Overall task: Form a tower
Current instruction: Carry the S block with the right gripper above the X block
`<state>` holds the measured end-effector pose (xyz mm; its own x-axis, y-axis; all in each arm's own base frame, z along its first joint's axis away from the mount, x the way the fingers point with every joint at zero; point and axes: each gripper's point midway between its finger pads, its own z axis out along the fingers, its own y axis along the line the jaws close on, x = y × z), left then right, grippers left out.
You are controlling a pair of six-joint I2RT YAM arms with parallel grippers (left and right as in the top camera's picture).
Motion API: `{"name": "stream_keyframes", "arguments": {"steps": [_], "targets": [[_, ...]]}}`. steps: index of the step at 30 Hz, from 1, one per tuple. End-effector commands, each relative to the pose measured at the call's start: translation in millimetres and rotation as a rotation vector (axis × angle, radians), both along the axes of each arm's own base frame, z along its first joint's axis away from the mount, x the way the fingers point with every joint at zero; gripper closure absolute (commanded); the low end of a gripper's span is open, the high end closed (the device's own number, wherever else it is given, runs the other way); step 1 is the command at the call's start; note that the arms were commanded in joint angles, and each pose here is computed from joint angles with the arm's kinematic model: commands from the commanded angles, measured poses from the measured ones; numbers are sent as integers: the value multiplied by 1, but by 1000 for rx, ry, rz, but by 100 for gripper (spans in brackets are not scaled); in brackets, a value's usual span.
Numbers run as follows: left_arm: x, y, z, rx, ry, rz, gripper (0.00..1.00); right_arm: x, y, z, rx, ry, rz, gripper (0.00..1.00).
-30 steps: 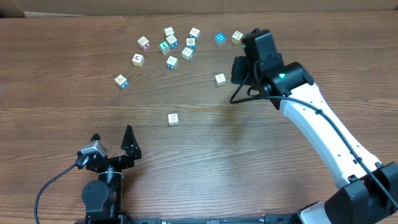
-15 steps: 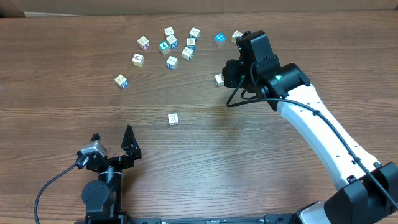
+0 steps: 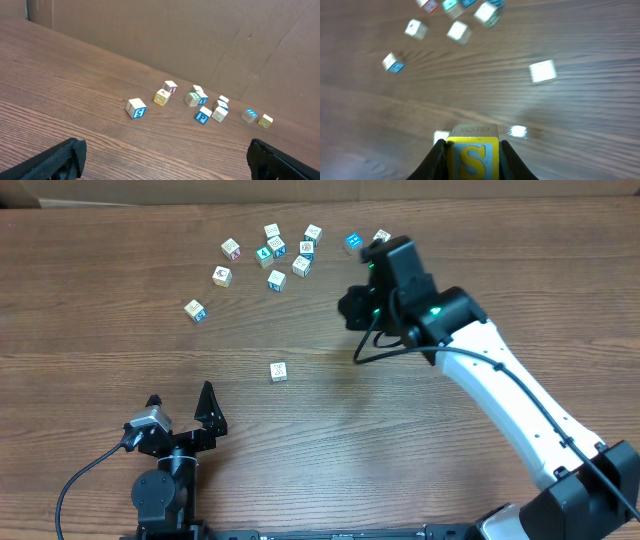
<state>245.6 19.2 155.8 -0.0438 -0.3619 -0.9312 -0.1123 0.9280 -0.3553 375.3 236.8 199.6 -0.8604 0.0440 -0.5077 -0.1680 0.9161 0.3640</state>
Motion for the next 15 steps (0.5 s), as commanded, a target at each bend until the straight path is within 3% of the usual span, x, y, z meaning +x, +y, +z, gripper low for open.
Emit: {"name": "stream_keyframes", "arguments": {"steps": [1, 15], "targets": [[0, -2, 1, -7, -7, -7, 1, -13, 19, 5, 2, -14, 0, 96], [0, -2, 1, -7, -7, -7, 0, -34, 75, -44, -105, -1, 0, 96]]}}
